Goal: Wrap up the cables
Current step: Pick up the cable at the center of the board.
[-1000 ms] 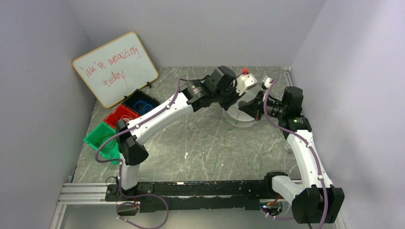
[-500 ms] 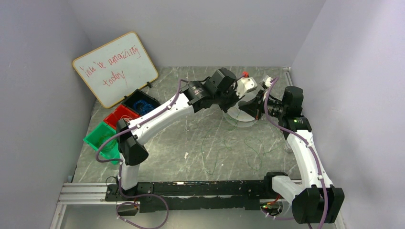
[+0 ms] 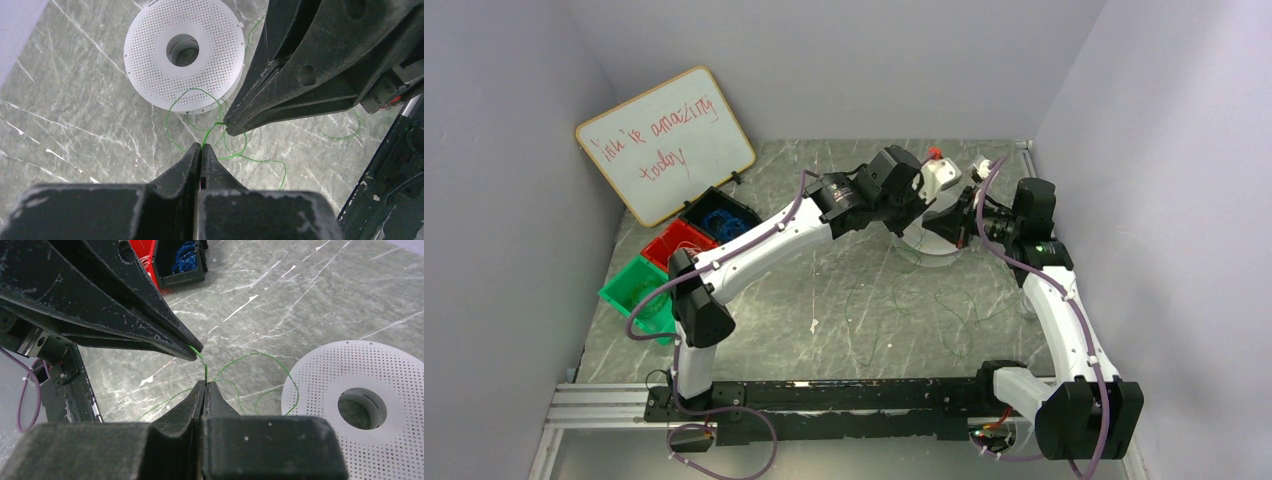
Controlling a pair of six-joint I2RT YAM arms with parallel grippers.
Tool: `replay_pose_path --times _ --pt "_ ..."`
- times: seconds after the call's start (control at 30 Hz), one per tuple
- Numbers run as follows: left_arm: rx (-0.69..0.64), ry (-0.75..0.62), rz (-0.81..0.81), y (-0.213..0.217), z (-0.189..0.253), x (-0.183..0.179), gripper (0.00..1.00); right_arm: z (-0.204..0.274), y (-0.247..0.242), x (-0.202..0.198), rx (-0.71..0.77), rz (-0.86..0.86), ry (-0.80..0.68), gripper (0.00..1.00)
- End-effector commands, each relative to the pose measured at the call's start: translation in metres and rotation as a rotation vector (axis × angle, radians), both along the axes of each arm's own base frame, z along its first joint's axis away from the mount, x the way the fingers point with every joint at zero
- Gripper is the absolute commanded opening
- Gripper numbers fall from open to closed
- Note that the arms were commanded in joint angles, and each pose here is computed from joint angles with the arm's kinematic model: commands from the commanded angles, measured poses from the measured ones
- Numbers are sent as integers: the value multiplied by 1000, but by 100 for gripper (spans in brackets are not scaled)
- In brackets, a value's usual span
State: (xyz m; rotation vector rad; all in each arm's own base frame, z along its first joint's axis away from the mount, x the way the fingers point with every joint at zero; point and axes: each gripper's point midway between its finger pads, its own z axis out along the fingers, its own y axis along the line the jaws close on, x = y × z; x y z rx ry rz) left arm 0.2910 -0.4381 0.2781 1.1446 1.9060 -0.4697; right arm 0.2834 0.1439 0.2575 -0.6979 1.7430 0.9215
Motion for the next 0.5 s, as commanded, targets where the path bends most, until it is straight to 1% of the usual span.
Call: replay_pose_path --times 0.0,0.17,0.33,0.47 --pt "-94 -9 29 -8 29 0 6 20 4 0 16 32 -74 0" --pt "-91 10 22 -9 24 -2 8 20 4 0 18 31 -74 0" --pt "-123 51 86 -9 25 -1 4 19 7 -4 27 61 -67 0" --pt "-134 69 111 -11 24 1 3 19 14 -8 31 89 -64 0"
